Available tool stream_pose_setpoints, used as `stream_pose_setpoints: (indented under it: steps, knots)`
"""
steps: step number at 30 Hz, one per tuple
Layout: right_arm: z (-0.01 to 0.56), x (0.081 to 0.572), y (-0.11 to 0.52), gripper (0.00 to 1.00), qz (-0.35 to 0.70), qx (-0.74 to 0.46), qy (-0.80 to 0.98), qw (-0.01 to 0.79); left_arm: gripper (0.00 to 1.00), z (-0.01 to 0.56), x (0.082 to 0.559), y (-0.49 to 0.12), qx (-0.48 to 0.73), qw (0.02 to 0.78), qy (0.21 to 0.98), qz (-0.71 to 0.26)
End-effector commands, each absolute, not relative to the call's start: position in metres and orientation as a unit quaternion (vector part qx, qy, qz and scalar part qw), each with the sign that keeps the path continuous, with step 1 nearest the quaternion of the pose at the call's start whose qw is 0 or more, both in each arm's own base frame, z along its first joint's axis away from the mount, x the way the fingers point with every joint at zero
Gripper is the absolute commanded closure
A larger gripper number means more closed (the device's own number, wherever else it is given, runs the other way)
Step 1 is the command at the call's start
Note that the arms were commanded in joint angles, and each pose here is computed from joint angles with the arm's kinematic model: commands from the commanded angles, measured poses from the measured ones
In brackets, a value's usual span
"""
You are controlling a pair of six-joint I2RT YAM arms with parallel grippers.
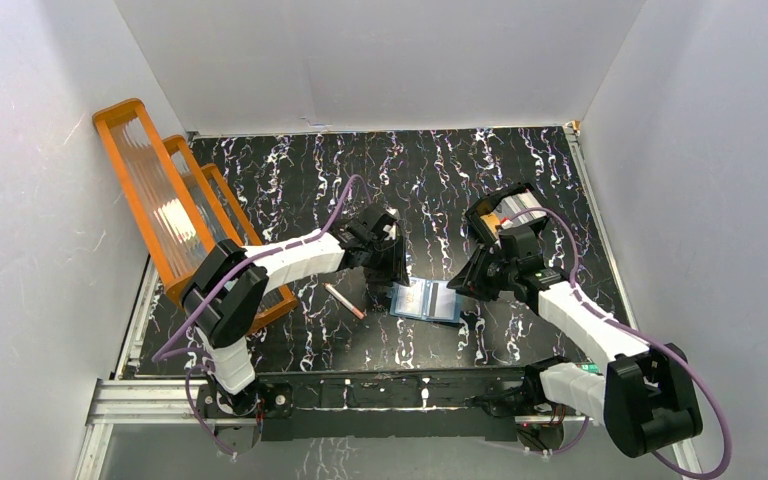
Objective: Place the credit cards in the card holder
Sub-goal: Insert the credit card into the card holder, then turn over the card slot in the card holder.
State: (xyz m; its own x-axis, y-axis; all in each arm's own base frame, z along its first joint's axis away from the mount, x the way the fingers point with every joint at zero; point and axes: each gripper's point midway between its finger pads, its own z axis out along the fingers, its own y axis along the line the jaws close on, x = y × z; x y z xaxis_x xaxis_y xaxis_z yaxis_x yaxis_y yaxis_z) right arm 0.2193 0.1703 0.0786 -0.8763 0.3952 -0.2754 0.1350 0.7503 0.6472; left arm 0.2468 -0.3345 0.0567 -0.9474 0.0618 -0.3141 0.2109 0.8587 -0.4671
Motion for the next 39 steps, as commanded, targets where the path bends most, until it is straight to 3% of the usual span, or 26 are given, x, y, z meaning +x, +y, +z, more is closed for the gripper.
stream_pose_setpoints:
  steps: [1, 9, 17, 39]
  knots:
    - [0.084, 0.231, 0.176, 0.6, 0.335, 0.14, 0.906, 0.219, 0.55, 0.058, 0.241, -0.321, 0.085, 0.147, 0.956, -0.239]
    - [0.066, 0.229, 0.174, 0.58, 0.323, 0.141, 0.912, 0.208, 0.56, 0.039, 0.233, -0.32, 0.086, 0.125, 0.959, -0.239]
    - [0.047, 0.228, 0.173, 0.55, 0.315, 0.14, 0.918, 0.194, 0.68, 0.039, 0.232, -0.318, 0.084, 0.126, 0.959, -0.239]
    - [0.054, 0.23, 0.199, 0.54, 0.393, 0.122, 0.894, 0.178, 0.73, 0.026, 0.231, -0.321, 0.087, 0.124, 0.957, -0.247]
